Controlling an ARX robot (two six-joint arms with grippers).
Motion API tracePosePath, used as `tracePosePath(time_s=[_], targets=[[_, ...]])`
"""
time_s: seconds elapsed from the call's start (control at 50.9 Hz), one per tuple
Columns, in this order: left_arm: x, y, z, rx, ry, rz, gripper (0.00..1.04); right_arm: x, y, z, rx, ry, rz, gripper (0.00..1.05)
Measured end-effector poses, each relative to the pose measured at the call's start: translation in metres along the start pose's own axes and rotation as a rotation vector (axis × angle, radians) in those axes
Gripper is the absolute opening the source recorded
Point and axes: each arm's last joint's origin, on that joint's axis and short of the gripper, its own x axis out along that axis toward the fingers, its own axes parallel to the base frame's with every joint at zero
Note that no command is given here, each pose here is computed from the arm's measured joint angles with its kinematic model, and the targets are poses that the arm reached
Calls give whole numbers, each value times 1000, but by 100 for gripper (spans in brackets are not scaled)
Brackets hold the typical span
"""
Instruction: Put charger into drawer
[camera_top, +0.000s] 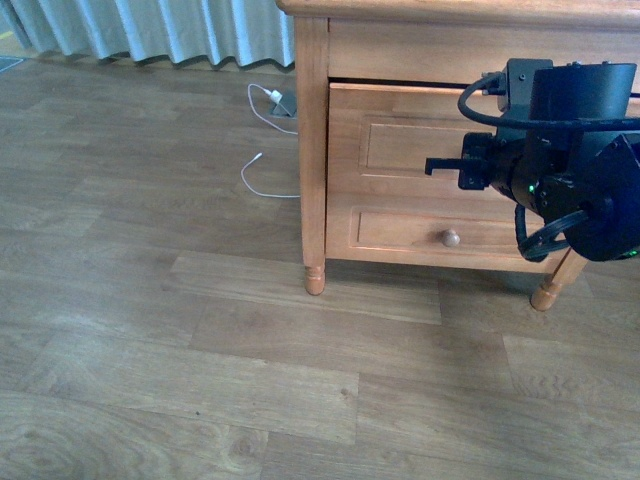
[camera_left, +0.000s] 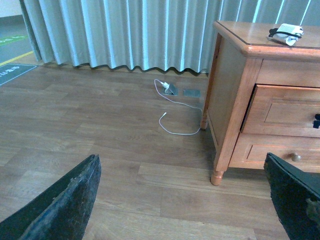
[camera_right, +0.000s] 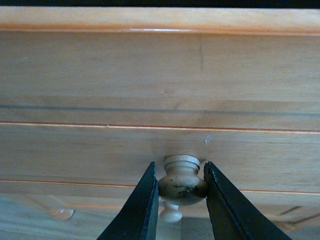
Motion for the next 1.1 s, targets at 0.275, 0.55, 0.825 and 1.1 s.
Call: tracePosePath(time_s=[0.275, 0.55, 0.825, 1.1], targets=[[0, 0, 0, 0, 0, 0, 99, -45, -8, -8, 53, 72, 30, 22], [0, 0, 0, 0, 0, 0, 99, -106, -18, -20, 80, 146, 78, 22], [0, 0, 0, 0, 0, 0, 99, -156, -43, -8, 102, 103, 3, 2], [0, 0, 0, 0, 0, 0, 99, -179, -46, 1, 113, 105, 35, 42]])
